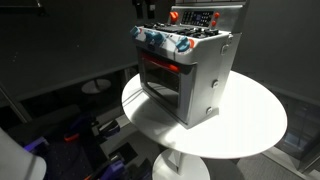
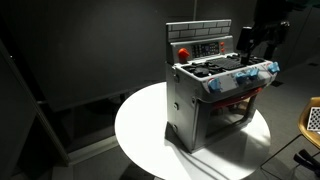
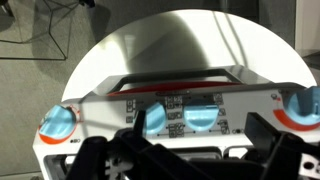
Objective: Push the top right button on the toy stove
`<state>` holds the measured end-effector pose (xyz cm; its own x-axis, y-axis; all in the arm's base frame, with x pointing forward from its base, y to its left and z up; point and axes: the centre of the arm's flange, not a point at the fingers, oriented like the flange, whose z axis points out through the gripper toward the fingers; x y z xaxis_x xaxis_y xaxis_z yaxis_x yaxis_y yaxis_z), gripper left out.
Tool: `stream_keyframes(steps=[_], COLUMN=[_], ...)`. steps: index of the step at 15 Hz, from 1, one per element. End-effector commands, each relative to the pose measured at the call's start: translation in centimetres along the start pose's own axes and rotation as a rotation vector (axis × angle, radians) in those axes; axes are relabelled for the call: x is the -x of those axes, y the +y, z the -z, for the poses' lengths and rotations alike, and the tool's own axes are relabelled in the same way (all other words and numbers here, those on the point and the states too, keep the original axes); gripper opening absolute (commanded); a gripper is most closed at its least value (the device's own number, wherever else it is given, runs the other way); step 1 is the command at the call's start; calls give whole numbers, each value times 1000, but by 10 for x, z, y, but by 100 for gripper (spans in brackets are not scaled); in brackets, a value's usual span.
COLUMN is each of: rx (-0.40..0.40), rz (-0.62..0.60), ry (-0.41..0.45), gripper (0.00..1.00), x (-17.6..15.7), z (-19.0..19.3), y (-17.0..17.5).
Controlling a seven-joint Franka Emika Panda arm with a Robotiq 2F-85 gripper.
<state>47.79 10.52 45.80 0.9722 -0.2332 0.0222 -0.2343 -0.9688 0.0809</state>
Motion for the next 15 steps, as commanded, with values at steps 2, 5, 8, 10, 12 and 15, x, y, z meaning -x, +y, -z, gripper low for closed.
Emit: stream_keyframes(steps=[2, 5, 8, 10, 12, 15], rx=[7, 10, 15, 25, 38, 44], rz=[-87, -149, -211, -255, -297, -350], ry=[96, 168, 226, 277, 320, 362], gripper=[100, 100, 100, 100, 100, 100], x=[-50, -76, -98, -109, -120, -133], z=[11, 13, 12, 9, 6, 6], y=[6, 12, 18, 24, 33, 49])
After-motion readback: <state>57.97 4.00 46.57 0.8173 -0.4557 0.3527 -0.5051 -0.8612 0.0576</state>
